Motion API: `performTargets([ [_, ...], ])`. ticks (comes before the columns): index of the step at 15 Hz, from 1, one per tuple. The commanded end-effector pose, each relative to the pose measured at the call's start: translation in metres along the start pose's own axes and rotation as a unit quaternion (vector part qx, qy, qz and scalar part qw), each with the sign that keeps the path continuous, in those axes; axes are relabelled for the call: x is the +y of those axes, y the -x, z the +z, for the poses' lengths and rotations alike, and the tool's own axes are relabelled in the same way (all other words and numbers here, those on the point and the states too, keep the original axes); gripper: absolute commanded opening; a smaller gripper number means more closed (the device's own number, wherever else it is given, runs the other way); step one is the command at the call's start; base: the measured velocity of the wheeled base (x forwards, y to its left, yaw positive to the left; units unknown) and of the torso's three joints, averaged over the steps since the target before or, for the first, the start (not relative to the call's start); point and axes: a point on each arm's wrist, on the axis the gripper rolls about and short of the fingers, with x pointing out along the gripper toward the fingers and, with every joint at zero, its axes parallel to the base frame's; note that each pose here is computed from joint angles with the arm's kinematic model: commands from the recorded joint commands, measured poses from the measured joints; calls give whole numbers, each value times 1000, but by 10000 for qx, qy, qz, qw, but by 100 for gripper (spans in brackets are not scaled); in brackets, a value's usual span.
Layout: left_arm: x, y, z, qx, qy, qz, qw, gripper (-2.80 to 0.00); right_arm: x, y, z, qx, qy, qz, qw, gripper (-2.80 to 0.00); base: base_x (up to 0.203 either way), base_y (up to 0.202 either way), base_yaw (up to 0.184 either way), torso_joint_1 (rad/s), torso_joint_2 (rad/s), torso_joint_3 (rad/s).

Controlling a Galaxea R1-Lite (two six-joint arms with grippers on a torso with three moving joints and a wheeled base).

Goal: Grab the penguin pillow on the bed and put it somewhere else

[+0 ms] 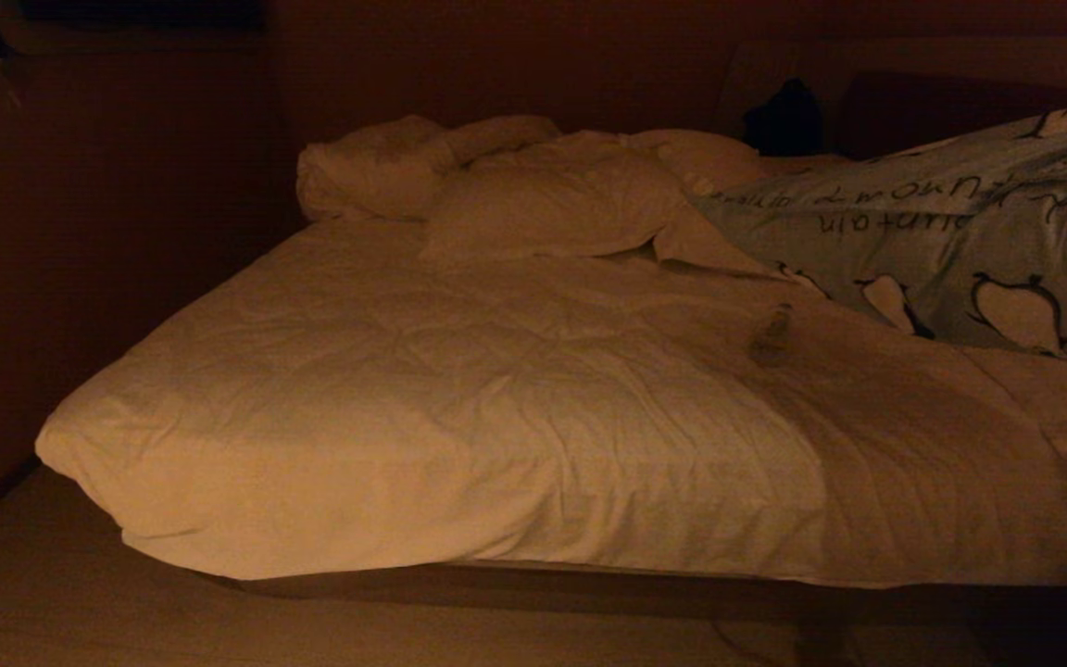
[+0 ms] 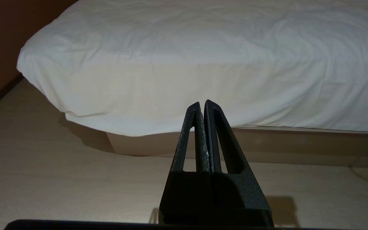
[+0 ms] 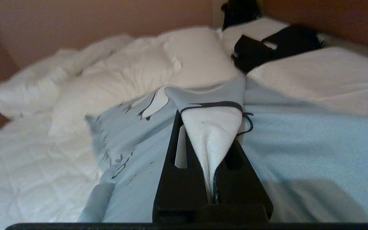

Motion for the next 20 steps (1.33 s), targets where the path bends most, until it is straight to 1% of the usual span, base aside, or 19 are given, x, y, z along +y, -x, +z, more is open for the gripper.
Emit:
performTargets([
  [1,0,0,0,-1,2,0,10000,-280,0,0,0,4,-9,5,10000,-280,0,0,0,0,0,0],
  [6,0,0,0,1,3,4,10000,-280,0,0,0,10,24,-4,10000,-280,0,0,0,0,0,0],
  [10,0,0,0,1,0,3,10000,-280,-1,0,-5,103,420,-101,9990,-280,0,0,0,0,0,0],
  [12,0,0,0,1,3,0,10000,-280,-2,4,-6,90,519,-291,9982,-280,0,0,0,0,0,0],
  [14,0,0,0,-3,0,7,10000,-280,-4,6,-5,24,544,-832,9950,-280,0,0,0,0,0,0],
  [15,0,0,0,1,3,0,10000,-280,-6,8,-6,104,558,-1122,9921,-280,0,0,0,0,0,0],
  [17,0,0,0,-3,2,4,10000,-280,-8,13,-7,259,586,-1471,9871,-280,0,0,0,0,0,0],
  [19,0,0,0,1,3,7,10000,-280,-14,17,-7,310,653,-1973,9777,-280,0,0,0,0,0,0],
  [20,0,0,0,-5,3,4,10000,-280,-19,21,-6,304,703,-2316,9698,-280,0,0,0,0,0,0],
])
